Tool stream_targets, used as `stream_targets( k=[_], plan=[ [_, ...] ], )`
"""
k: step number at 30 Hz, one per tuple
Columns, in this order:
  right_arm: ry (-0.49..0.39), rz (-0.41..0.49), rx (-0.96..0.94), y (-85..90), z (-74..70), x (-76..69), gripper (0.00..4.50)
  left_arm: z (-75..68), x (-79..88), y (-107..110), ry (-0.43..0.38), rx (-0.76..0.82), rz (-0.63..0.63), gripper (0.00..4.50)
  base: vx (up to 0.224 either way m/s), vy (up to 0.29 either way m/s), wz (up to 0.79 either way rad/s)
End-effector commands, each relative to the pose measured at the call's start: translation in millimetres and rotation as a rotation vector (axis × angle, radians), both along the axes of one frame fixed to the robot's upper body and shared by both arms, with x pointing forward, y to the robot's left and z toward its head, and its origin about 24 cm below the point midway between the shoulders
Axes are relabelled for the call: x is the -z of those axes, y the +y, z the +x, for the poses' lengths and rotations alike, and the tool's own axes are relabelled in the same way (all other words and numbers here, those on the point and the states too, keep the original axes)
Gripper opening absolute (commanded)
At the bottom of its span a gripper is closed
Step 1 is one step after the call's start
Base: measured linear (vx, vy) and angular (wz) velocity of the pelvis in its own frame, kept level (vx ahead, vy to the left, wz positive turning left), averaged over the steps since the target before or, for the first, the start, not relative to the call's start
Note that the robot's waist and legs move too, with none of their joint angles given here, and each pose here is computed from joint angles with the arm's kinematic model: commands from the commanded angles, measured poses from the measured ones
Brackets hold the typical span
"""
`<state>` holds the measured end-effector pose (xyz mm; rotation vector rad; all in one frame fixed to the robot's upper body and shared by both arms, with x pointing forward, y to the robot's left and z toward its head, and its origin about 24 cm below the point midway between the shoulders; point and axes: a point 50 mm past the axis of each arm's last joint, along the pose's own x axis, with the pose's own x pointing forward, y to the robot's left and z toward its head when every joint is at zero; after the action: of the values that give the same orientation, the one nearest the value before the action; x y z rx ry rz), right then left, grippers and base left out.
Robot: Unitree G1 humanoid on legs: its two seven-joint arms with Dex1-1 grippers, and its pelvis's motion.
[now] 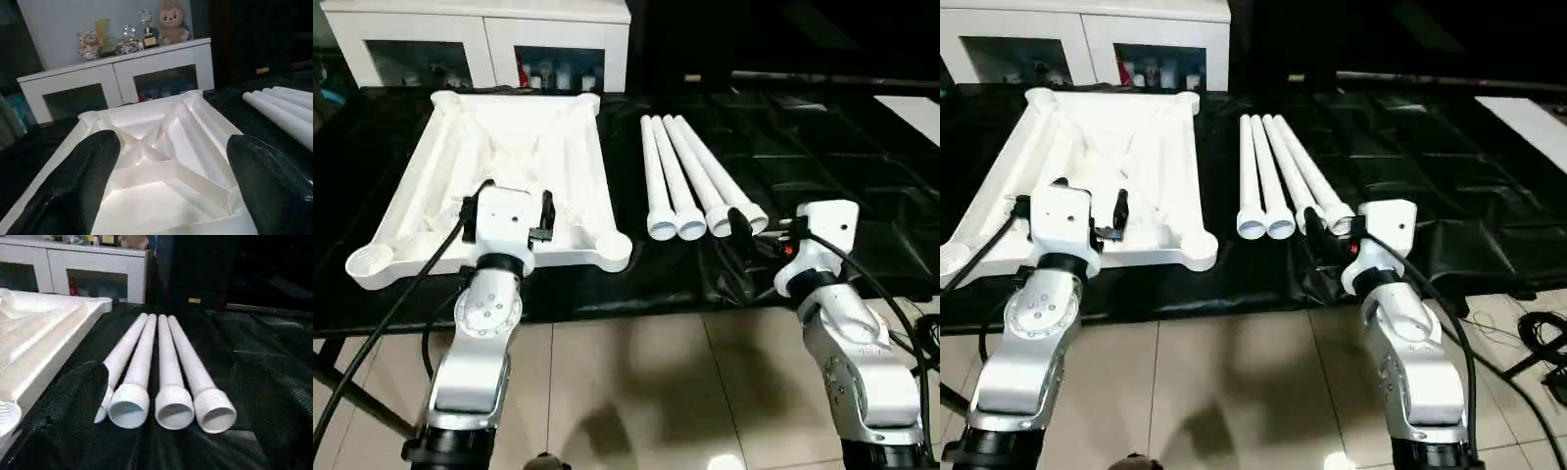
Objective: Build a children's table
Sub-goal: Move to table
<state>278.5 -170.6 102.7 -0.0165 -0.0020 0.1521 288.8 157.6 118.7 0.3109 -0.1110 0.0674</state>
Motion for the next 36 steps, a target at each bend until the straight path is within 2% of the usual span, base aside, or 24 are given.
stream_targets(
  k=[1,5,7,11,13,20,25,26,36],
  plan=[
    [-0.029,-0.037,0.008,-2.0,2.6,-7.0,4.5,1.8,0.0,-3,0.004,-0.004,0.016,4.16,0.026,-0.059,0.37],
    [-0.022,0.03,-0.005,0.1,3.6,-8.1,4.5,3.5,0.0,-5,0.01,0.001,0.006,4.16,0.011,-0.157,0.4],
    [-0.011,0.013,-0.017,2.7,4.2,-8.1,4.5,4.6,-1.3,-7,0.004,0.009,0.005,4.16,0.047,-0.228,0.25],
    [-0.025,0.018,-0.034,8.1,4.6,-11.5,4.5,7.3,6.3,-2,0.066,-0.011,-0.035,4.16,0.023,-0.196,-0.01],
    [-0.027,0.058,-0.036,11.4,5.8,-13.9,4.5,8.4,6.8,0,0.07,-0.008,-0.067,4.16,0.025,-0.135,0.05],
    [0.006,0.014,-0.1,22.6,6.6,-5.6,4.5,11.4,1.9,-1,0.062,0.039,-0.057,4.16,-0.079,0.069,0.09],
    [0.0,0.024,-0.137,30.2,7.2,-6.8,4.5,12.7,0.6,1,0.058,0.028,-0.056,4.16,-0.046,-0.02,0.38],
    [0.003,0.057,-0.146,31.9,7.5,-7.0,4.5,13.2,0.4,2,0.058,0.028,-0.06,4.16,-0.002,-0.015,0.27],
    [0.004,0.063,-0.148,28.5,11.1,-6.4,4.5,11.8,0.4,3,0.06,0.029,-0.064,4.16,0.037,-0.004,-0.02]
  ],
)
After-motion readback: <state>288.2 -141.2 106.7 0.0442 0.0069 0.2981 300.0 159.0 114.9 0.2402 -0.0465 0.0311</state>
